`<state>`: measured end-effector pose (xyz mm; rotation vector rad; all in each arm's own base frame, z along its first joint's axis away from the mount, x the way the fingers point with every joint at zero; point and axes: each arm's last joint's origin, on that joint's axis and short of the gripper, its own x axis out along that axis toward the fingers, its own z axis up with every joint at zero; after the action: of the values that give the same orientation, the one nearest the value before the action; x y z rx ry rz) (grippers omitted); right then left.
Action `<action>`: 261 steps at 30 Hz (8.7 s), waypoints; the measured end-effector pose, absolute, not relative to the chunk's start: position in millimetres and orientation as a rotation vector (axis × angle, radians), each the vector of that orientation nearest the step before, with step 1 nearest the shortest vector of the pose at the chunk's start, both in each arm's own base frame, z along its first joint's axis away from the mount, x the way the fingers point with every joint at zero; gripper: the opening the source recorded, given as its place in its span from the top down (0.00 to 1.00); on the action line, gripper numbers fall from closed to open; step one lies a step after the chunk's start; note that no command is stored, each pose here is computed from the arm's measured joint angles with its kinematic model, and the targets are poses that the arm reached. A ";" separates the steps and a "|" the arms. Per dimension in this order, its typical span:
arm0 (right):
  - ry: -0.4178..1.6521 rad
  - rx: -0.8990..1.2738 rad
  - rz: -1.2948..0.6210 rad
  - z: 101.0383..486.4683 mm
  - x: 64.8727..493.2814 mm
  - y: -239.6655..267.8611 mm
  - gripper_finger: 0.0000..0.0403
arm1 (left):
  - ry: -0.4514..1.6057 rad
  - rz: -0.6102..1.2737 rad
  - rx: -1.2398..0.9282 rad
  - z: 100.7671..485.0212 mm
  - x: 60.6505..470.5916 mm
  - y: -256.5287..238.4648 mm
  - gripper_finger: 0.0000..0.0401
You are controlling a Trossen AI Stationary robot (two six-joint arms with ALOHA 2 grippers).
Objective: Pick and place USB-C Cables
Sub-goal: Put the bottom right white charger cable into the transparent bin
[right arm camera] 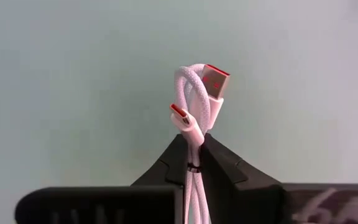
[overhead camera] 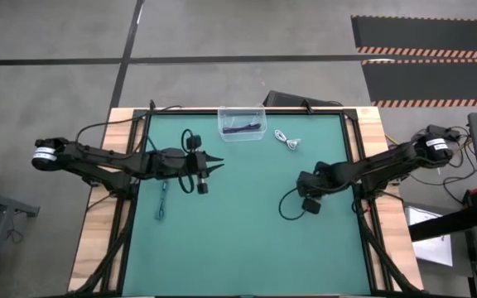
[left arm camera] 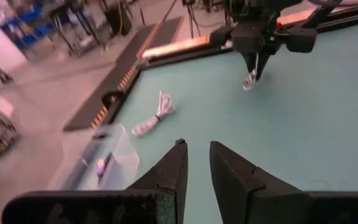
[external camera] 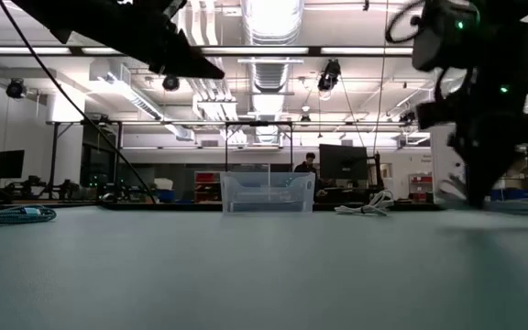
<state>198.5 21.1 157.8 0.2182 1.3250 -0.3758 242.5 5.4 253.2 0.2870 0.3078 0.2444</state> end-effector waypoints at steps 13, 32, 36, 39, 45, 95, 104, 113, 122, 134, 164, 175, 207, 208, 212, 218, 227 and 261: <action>0.820 0.003 -0.344 192.3 235.0 -24.6 0.96 | 0.163 0.295 0.461 270.9 243.3 39.9 0.87; 0.114 -0.167 -0.247 248.6 264.9 -59.4 0.96 | -0.020 0.005 0.267 280.5 241.9 53.8 0.87; 0.038 -0.188 -0.241 249.7 271.2 -60.5 0.96 | -0.067 0.011 0.251 282.7 244.0 54.5 0.87; 0.005 -0.203 -0.244 245.1 277.8 -62.0 0.96 | -0.066 0.014 0.255 279.2 248.5 56.0 0.87; -0.079 -0.212 -0.263 235.1 289.9 -68.0 0.96 | -0.108 0.037 0.242 273.7 259.4 60.5 0.87; -0.103 -0.256 -0.322 224.5 293.3 -87.7 0.96 | -0.175 0.150 0.167 268.6 293.5 107.3 0.54; -0.100 -0.256 -0.321 224.3 293.3 -87.7 0.96 | -0.189 0.128 0.173 272.2 300.7 109.2 0.54; -0.078 -0.262 -0.319 222.5 293.7 -87.8 0.96 | -0.142 0.105 0.159 257.8 327.8 118.9 0.54; -0.077 -0.278 -0.319 222.7 293.7 -87.7 0.96 | -0.145 0.079 0.170 257.0 332.6 119.9 0.64; -0.072 -0.275 -0.327 222.2 293.7 -88.0 0.95 | -0.144 0.082 0.169 257.0 332.4 120.2 0.94; 0.111 -0.286 -0.465 261.7 249.2 -83.5 0.63 | 0.143 0.118 0.196 293.2 330.4 136.1 0.95; 0.151 -0.356 -0.482 272.1 234.1 -81.4 0.66 | 0.440 0.275 0.301 333.1 325.4 155.4 0.95; 0.205 -0.413 -0.484 278.7 218.6 -80.0 0.69 | 0.844 0.317 0.188 279.9 381.0 246.0 0.95; 0.207 -0.413 -0.488 278.5 218.3 -80.8 0.69 | 0.852 0.319 0.181 278.1 380.2 247.4 0.95; 0.216 -0.405 -0.490 277.0 218.8 -82.0 0.69 | 0.882 0.317 0.162 269.3 378.2 249.6 0.95; 0.217 -0.401 -0.491 276.6 218.9 -82.4 0.69 | 0.911 0.313 0.146 256.1 379.1 254.2 0.95; 0.223 -0.401 -0.490 276.0 218.9 -82.4 0.69 | 0.959 0.298 0.123 233.6 383.6 257.9 0.95; 0.225 -0.401 -0.490 275.8 218.8 -82.8 0.69 | 0.969 0.312 0.092 200.6 384.4 260.4 0.95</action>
<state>218.8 -82.8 275.8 -0.4006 0.2250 -0.4903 384.4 260.4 200.6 0.0919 0.9689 0.3120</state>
